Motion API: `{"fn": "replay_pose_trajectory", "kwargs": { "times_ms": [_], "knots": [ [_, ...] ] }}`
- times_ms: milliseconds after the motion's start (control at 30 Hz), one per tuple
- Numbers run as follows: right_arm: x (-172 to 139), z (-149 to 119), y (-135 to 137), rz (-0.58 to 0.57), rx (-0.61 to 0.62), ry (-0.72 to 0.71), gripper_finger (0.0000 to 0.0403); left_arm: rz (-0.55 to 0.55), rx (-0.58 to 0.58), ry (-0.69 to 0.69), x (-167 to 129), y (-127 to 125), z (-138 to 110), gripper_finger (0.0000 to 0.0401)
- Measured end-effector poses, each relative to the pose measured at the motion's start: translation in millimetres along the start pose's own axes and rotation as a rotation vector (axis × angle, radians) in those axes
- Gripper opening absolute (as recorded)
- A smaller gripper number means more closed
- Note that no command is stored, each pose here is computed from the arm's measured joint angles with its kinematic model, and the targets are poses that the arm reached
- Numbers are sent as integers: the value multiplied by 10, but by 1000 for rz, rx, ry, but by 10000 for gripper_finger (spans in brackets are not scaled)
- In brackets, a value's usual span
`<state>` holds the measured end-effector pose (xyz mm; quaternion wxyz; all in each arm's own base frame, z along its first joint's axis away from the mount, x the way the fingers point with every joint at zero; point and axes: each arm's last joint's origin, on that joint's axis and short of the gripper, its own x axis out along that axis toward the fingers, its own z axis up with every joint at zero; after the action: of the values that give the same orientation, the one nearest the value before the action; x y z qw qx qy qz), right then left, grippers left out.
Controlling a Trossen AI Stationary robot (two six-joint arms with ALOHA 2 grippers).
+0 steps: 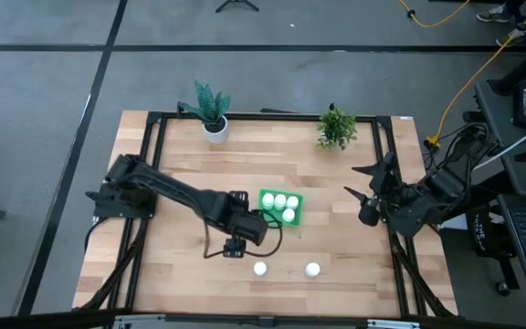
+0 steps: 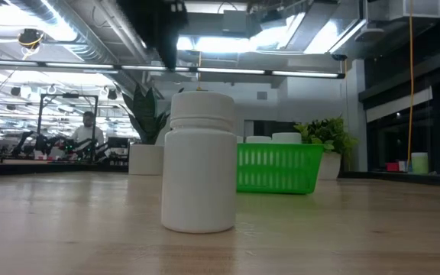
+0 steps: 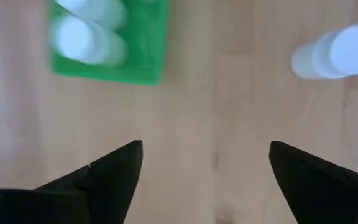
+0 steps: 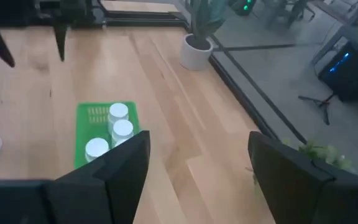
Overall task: Pick and place pill bottles into a basket
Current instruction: Put the white pill bottle into the green bin
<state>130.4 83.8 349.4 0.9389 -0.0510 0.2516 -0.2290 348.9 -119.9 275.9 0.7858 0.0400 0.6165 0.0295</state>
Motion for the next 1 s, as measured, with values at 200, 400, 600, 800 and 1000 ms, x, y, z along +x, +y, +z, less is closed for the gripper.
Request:
{"fn": "replay_pose_trajectory", "kwargs": {
  "times_ms": [200, 400, 600, 800, 1000],
  "knots": [
    [0, -2, -2, -1, -27, 1, 272, -167, 14, 27, 322, -374, 78, 341],
    [0, -3, -3, -2, -32, 2, 272, -259, 59, -116, 313, -686, 141, 341],
    [0, -3, -3, -1, -50, 2, 272, -292, 64, -192, 386, -804, 219, 341],
    [0, 0, 0, 0, -48, 0, 272, -251, 70, -206, 410, -733, 253, 341],
    [0, 1, 2, 3, -43, 1, 272, -251, 78, -188, 516, -634, 310, 341]
  ]
}}
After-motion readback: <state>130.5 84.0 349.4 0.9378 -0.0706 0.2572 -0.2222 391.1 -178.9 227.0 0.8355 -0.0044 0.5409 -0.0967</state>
